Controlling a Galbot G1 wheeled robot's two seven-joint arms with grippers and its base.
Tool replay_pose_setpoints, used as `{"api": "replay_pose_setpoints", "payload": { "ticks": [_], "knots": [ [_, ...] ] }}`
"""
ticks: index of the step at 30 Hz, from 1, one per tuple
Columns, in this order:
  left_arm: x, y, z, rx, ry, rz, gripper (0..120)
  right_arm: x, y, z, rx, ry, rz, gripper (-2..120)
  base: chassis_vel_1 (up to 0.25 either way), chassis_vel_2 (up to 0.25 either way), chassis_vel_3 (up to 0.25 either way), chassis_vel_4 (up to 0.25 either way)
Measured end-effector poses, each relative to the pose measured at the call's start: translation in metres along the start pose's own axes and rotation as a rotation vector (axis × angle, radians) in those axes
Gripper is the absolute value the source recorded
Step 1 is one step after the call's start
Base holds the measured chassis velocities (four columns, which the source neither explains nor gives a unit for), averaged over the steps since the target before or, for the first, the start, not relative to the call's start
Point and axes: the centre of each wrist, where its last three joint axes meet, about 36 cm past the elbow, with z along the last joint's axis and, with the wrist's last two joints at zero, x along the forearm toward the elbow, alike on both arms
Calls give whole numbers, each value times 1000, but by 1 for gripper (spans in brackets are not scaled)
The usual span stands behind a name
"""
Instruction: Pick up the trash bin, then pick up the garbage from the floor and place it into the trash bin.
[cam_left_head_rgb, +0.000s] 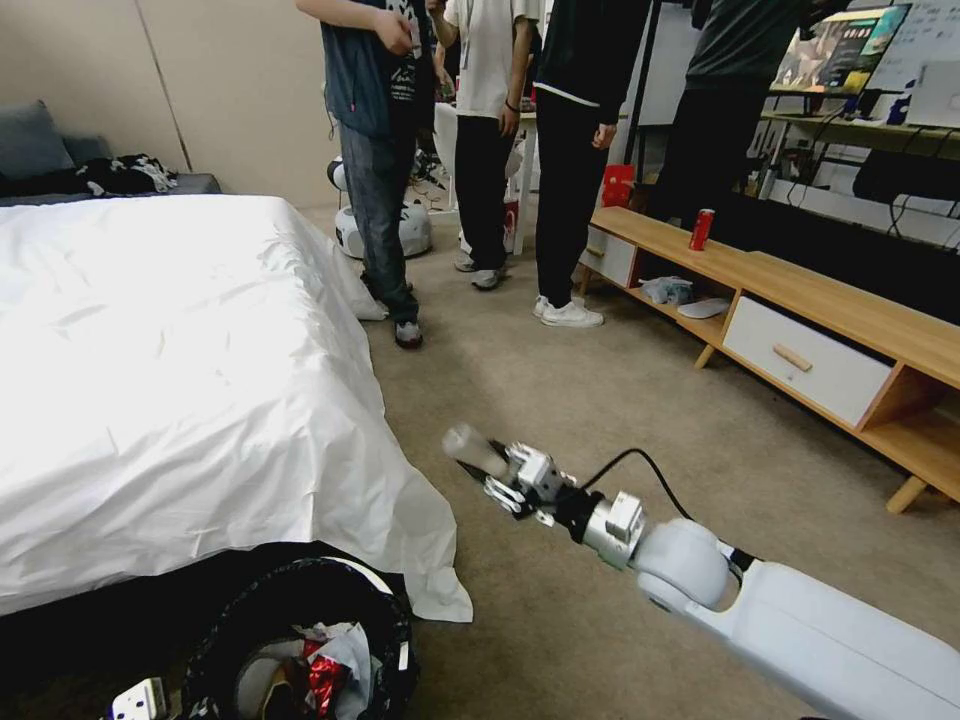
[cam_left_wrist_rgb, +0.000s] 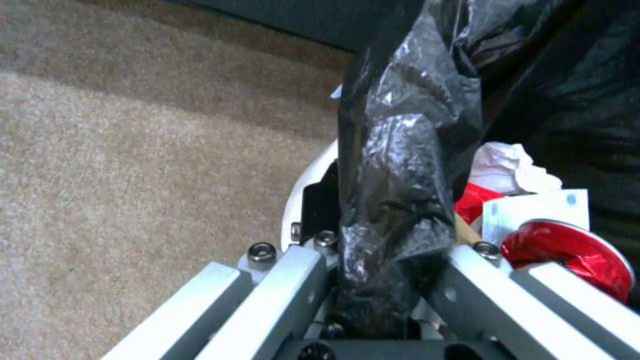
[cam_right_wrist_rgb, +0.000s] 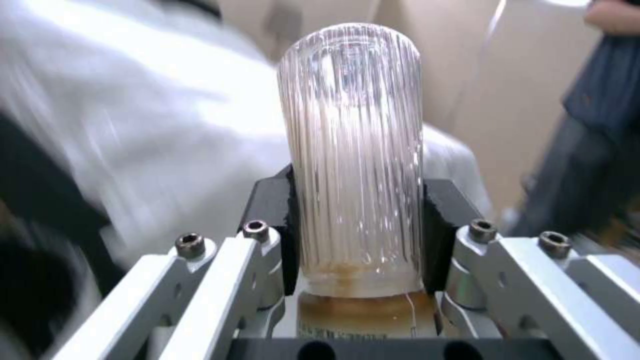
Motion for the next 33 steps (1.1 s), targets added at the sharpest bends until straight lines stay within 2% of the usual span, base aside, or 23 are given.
{"api": "replay_pose_setpoints", "payload": {
  "ticks": [1,2,5,7,17,25,27,33],
  "knots": [
    [0,0,0,0,0,0,0,0,0,0,0,0,0,32,0,0,0,0],
    [1,-1,0,-1,-1,2,0,-10,9,-11,-49,-52,-25,32,0,0,0,0],
    [1,-2,-1,-2,-1,2,0,-17,18,-20,-93,-92,-54,32,0,0,0,0],
    [2,-3,-1,-2,-1,5,0,-37,40,-34,-179,-156,-128,32,0,0,0,0],
    [3,-5,-3,-1,-7,9,0,-80,67,-25,-217,-166,-241,32,0,0,0,0],
    [3,-5,-4,0,-11,11,0,-103,101,-13,-268,-145,-339,32,0,0,0,0],
    [3,-4,-5,0,-13,11,0,-114,121,-11,-296,-145,-381,32,0,0,0,0],
    [3,-4,-9,7,-21,15,0,-120,145,-3,-332,-117,-418,32,0,0,0,0]
  ]
}}
